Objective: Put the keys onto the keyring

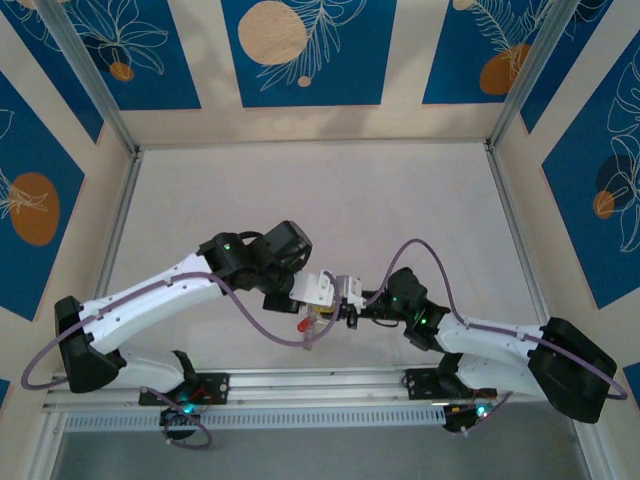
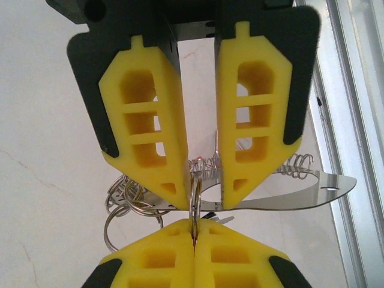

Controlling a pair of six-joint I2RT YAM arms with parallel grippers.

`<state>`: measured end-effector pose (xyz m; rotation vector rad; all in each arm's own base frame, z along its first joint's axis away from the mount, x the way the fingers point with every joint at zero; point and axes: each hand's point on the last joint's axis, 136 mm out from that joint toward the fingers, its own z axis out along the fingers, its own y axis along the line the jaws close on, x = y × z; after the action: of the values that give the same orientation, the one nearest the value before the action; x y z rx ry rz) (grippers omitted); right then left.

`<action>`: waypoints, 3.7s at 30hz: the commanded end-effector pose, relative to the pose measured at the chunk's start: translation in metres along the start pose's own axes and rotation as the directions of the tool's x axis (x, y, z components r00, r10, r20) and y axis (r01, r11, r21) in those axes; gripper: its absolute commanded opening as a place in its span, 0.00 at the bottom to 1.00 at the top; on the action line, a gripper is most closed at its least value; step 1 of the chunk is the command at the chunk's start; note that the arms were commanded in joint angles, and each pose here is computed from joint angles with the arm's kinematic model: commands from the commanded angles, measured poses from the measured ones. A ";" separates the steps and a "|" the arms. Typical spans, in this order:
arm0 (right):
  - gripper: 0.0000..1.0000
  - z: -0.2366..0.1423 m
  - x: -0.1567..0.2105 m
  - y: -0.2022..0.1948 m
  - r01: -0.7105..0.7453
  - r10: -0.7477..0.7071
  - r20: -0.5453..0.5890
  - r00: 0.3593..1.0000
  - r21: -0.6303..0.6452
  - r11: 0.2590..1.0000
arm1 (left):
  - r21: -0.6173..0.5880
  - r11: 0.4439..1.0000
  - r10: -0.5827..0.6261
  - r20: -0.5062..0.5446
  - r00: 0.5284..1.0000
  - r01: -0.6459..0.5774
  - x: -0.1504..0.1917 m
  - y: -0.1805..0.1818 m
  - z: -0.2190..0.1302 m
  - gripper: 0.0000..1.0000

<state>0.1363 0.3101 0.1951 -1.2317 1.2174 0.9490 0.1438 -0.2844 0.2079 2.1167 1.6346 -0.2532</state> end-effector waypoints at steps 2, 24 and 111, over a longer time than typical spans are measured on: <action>0.12 -0.002 -0.026 0.001 0.046 -0.046 0.087 0.995 0.004 0.999 | 0.000 1.000 0.001 -0.027 1.000 -0.001 0.003 0.003 0.006 0.00; 0.20 -0.003 -0.032 -0.006 0.051 -0.056 0.114 0.992 0.041 0.998 | -0.002 1.000 -0.003 -0.022 1.000 0.003 0.002 0.004 0.007 0.00; 0.00 -0.009 -0.066 -0.007 -0.062 0.073 0.175 0.982 -0.069 0.996 | -0.413 0.909 0.269 0.458 0.847 -0.065 -0.010 0.005 -0.030 0.23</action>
<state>0.1331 0.3065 0.2345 -1.1509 1.1748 1.1191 0.1441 -0.2744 0.2226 1.7052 1.1577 -0.3524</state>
